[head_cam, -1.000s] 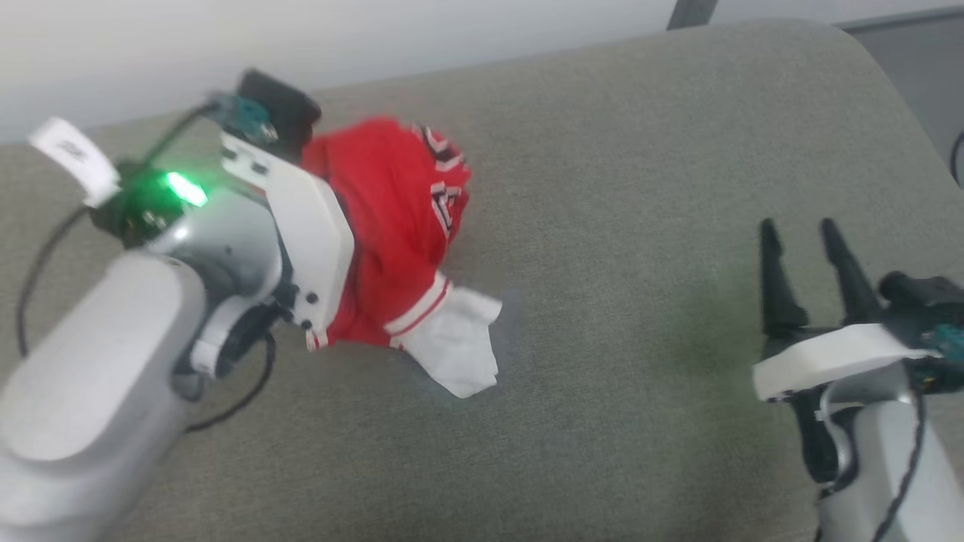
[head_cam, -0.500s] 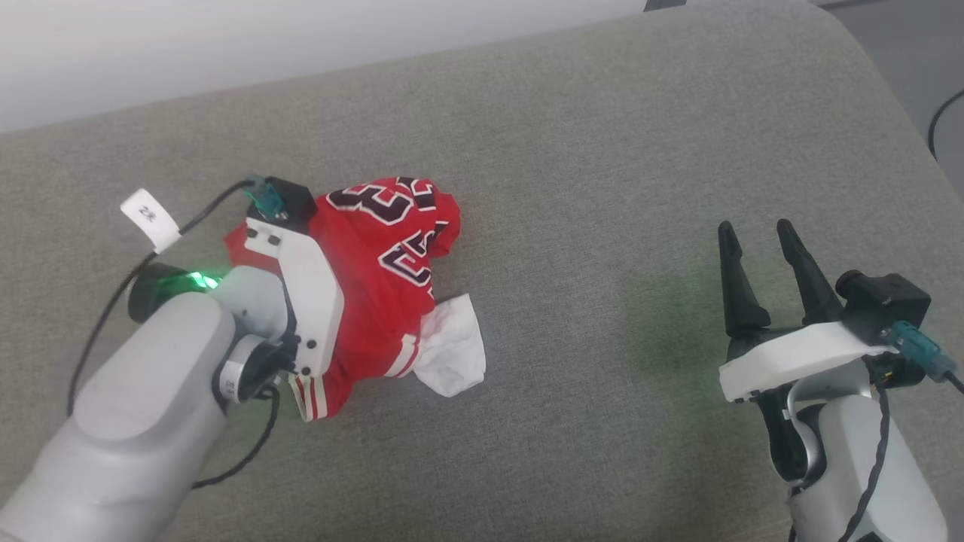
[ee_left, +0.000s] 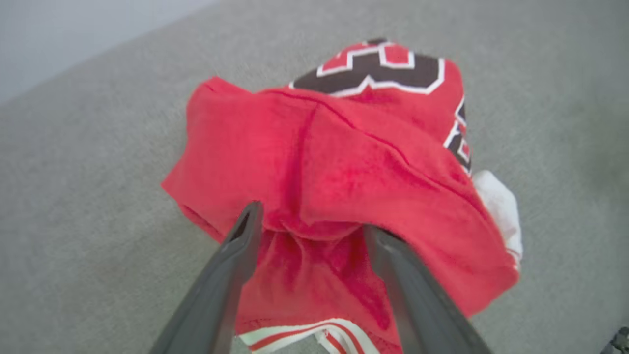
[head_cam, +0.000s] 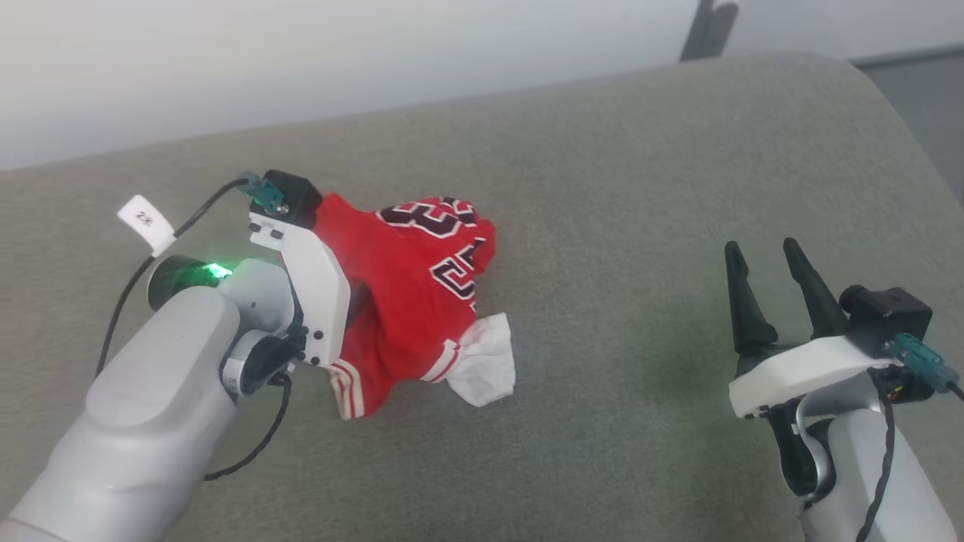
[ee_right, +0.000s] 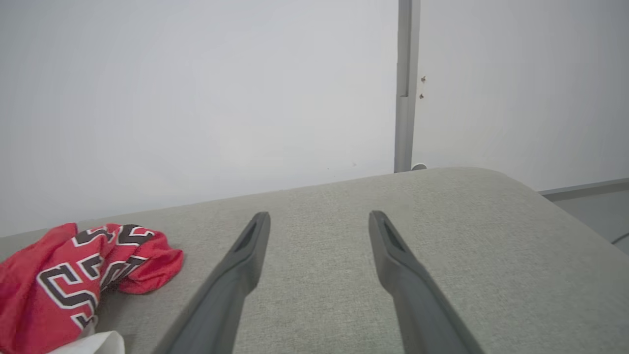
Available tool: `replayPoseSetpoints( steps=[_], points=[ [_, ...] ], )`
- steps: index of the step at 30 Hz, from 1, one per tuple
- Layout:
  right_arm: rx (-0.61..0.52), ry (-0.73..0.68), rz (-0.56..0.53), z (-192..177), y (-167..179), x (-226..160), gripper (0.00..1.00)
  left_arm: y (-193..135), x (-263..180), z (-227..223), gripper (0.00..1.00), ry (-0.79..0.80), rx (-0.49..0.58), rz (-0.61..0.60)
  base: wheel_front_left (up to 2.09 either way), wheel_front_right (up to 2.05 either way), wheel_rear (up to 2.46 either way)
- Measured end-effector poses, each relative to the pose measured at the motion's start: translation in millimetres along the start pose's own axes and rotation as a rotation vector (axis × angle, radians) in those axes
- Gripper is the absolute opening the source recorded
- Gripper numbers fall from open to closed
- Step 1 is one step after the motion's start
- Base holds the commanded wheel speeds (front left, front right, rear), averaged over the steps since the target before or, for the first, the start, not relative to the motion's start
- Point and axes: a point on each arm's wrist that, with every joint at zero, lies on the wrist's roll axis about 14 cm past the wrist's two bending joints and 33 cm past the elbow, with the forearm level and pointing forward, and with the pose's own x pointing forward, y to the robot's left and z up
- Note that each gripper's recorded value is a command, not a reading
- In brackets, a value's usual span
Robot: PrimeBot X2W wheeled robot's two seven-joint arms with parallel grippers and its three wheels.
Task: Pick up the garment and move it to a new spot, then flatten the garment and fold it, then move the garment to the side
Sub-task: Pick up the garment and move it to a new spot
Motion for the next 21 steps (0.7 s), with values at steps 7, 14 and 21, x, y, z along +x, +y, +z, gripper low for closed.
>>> replayPoseSetpoints(
  steps=[7,14,21],
  points=[
    [-0.012,-0.015,0.058,7,18,-3,1.00,18,-47,25,1.00,-0.191,-0.001,0.059,0.00,0.00,0.00],
    [-0.001,-0.025,0.133,10,42,-10,1.00,51,-120,39,1.00,-0.442,-0.023,0.189,0.00,0.00,0.00],
    [0.002,-0.045,0.185,13,57,-14,1.00,81,-186,16,1.00,-0.616,-0.065,0.337,0.00,0.00,0.00]
  ],
)
